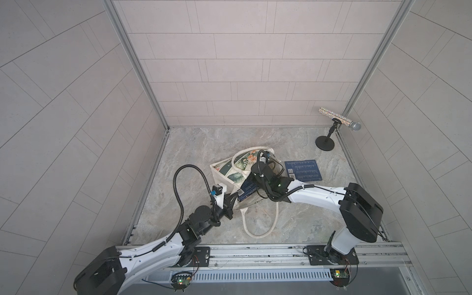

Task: Take out the books from the canvas bag
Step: Pick up the book from the canvas bag.

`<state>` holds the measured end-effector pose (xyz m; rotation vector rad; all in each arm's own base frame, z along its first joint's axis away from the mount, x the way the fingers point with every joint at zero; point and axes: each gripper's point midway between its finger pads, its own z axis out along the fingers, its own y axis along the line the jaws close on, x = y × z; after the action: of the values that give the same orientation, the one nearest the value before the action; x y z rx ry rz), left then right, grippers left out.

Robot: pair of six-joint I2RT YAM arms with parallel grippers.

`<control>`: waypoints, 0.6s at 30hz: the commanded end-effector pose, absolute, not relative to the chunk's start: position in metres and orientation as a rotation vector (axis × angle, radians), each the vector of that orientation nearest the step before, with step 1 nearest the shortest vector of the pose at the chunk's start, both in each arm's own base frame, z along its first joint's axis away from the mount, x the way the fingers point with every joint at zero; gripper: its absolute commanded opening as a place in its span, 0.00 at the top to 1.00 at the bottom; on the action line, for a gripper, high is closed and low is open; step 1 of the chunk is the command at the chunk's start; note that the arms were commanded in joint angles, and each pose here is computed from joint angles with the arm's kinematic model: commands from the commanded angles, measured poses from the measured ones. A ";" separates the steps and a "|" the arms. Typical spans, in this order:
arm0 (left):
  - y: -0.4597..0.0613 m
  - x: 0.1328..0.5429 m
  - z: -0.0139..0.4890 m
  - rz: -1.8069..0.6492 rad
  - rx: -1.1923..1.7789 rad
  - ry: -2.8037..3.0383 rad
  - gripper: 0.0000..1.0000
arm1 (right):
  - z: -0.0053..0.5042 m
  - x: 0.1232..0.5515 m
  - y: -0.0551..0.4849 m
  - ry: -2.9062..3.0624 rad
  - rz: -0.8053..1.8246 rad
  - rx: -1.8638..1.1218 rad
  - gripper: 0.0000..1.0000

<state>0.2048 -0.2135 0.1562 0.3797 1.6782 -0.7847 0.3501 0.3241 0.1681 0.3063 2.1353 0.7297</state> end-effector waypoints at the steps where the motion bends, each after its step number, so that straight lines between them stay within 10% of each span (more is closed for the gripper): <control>1: -0.226 0.193 0.176 -0.862 0.450 1.598 1.00 | 0.227 0.363 0.311 1.937 0.806 0.413 0.24; 10: -0.221 0.193 0.178 -0.858 0.427 1.589 1.00 | 0.203 0.381 0.319 1.982 0.855 0.489 0.25; 18: -0.230 0.193 0.175 -0.877 0.464 1.607 1.00 | 0.204 0.391 0.320 2.005 0.797 0.456 0.54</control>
<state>0.2060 -0.2124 0.1610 0.3673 1.6654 -0.7839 0.3640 0.3334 0.1722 0.3732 2.1096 0.7933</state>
